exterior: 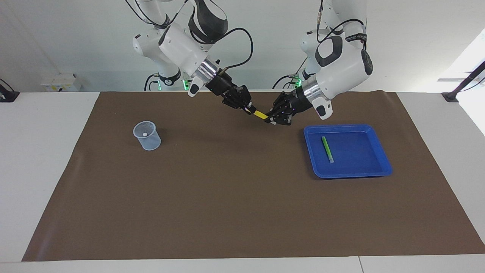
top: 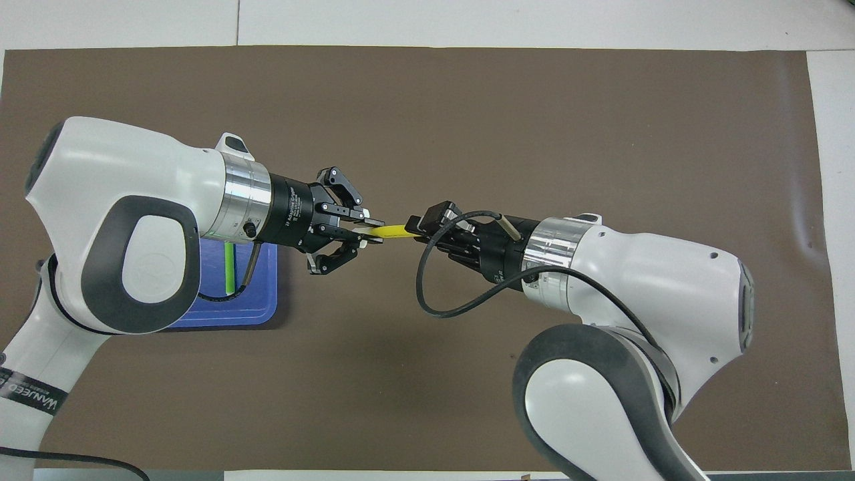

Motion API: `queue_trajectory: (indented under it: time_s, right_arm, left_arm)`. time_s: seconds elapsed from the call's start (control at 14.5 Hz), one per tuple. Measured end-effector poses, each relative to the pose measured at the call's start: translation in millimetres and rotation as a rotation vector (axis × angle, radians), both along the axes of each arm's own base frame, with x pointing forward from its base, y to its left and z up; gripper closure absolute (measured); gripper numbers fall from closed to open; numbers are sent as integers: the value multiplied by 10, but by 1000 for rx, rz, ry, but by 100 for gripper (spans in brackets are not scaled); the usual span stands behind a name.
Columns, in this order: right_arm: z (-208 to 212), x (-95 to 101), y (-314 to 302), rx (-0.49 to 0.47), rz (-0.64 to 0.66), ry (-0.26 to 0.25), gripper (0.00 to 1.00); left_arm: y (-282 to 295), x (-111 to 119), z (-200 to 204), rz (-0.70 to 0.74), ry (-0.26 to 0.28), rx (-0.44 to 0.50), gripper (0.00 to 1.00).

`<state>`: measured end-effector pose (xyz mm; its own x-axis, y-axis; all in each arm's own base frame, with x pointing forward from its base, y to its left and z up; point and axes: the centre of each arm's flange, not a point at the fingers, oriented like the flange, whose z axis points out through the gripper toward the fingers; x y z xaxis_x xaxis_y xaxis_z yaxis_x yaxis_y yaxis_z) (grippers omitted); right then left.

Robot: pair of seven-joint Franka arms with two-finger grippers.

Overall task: Transfer and insert pens with both arms
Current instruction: 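Grasp the yellow pen with the right gripper while the left gripper releases, then insert the yellow pen into the clear cup with the right gripper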

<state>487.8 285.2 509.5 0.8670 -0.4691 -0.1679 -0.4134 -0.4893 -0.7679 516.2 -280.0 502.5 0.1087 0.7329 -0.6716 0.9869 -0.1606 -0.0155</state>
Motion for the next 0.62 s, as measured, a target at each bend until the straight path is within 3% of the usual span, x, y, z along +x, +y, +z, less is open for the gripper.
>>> queue_trajectory:
  time_s: [0.14,0.34,0.55,0.62]
  right_arm:
    - [42,22,-53,8,26,15,81]
    - [184,63,-412,1,143,32,81]
    - [375,35,-1208,-155,329,47,81]
    - [474,-1,-1488,-220,386,59,81]
  left_arm:
    - [-40,-17,10,-4,-7,-1,67]
    - [4,-5,72,-22,-52,-2,29]
    - [279,93,56,-104,-135,31,0]
    - [398,123,32,-151,-162,47,0]
